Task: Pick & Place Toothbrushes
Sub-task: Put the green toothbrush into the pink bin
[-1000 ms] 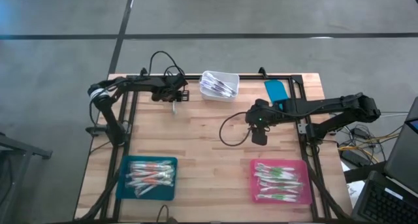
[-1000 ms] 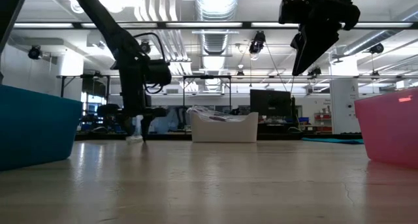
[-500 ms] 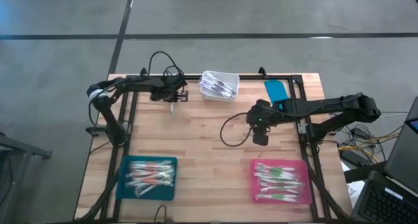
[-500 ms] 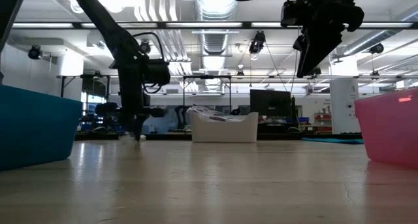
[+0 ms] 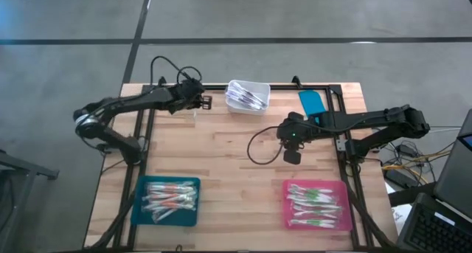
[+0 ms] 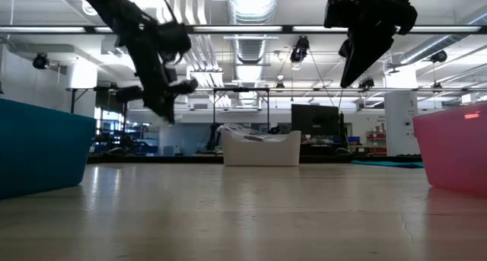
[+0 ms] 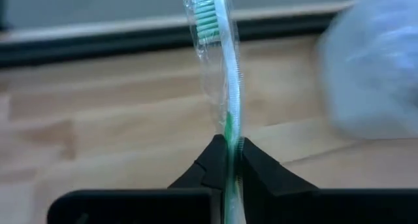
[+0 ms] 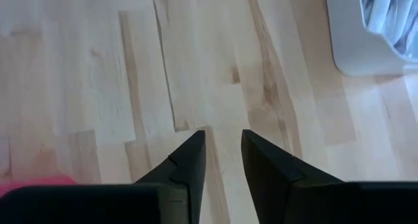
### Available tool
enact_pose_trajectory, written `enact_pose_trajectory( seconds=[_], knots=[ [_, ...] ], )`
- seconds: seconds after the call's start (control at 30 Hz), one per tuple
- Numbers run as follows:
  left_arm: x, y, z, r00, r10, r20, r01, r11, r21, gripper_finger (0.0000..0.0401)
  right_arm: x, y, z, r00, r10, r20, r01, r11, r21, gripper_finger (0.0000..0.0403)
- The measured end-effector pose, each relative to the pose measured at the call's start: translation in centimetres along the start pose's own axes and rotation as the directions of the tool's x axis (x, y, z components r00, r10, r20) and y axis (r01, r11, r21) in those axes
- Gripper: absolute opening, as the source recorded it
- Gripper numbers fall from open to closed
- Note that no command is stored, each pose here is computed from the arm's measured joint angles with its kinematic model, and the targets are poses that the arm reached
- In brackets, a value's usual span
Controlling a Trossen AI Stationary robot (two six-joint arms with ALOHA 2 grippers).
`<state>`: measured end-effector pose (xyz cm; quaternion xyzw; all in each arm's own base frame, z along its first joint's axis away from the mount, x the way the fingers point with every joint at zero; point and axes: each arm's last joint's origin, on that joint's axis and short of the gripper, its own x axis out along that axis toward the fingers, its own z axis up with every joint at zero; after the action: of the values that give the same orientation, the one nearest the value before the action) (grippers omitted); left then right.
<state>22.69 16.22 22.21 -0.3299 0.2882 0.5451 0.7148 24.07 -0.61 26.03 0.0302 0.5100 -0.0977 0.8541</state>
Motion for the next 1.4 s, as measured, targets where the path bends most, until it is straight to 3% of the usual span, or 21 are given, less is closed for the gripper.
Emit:
enact_pose_trajectory(
  seconds=[0.13, 0.27, 0.53, 0.8, 0.93, 1.1, 1.17, 1.27, 1.4],
  knots=[
    [-2.5, -1.1, 0.5, 0.986, -0.133, 0.099, 0.131, 0.991, 0.029, 0.0021, 0.0, 0.1, 0.4, 0.999, 0.006, 0.046, -0.006, 1.0, -0.005, 0.0083],
    [-4.9, -2.7, 0.6, 0.938, -0.282, 0.2, 0.268, 0.959, 0.096, 0.0023, 0.4, 0.2, 1.1, 0.989, 0.02, 0.15, -0.021, 1.0, 0.004, 0.0073],
    [-8.0, -5.6, -0.1, 0.797, -0.543, 0.264, 0.476, 0.834, 0.28, 0.0023, 2.1, 0.6, 2.0, 0.905, 0.048, 0.422, -0.051, 0.999, -0.005, 0.0068],
    [-10.2, -7.5, -1.1, 0.674, -0.681, 0.285, 0.55, 0.721, 0.422, 0.0022, 3.8, 0.8, 0.7, 0.881, 0.059, 0.469, -0.081, 0.996, 0.028, 0.0091],
    [-11.2, -8.3, -1.4, 0.566, -0.76, 0.319, 0.577, 0.642, 0.505, 0.0023, 4.3, 0.8, 0.5, 0.814, 0.067, 0.576, -0.097, 0.995, 0.023, 0.0111],
    [-11.4, -8.3, -2.2, 0.35, -0.887, 0.3, 0.641, 0.461, 0.613, 0.0022, 3.9, 0.8, 0.8, 0.684, 0.072, 0.726, -0.116, 0.993, 0.011, 0.0138],
    [-11.3, -8.1, -2.5, 0.293, -0.906, 0.306, 0.65, 0.423, 0.632, 0.0021, 3.6, 0.8, 1.1, 0.65, 0.072, 0.756, -0.125, 0.992, 0.013, 0.0149],
    [-11.1, -7.8, -2.9, 0.229, -0.924, 0.306, 0.623, 0.381, 0.683, 0.0023, 2.9, 0.9, 1.8, 0.6, 0.071, 0.797, -0.136, 0.991, 0.014, 0.0166],
    [-11.4, -7.5, -3.3, 0.104, -0.958, 0.267, 0.553, 0.279, 0.785, 0.0023, 2.1, 0.9, 2.6, 0.561, 0.07, 0.825, -0.128, 0.992, 0.003, 0.0186]
  ],
)
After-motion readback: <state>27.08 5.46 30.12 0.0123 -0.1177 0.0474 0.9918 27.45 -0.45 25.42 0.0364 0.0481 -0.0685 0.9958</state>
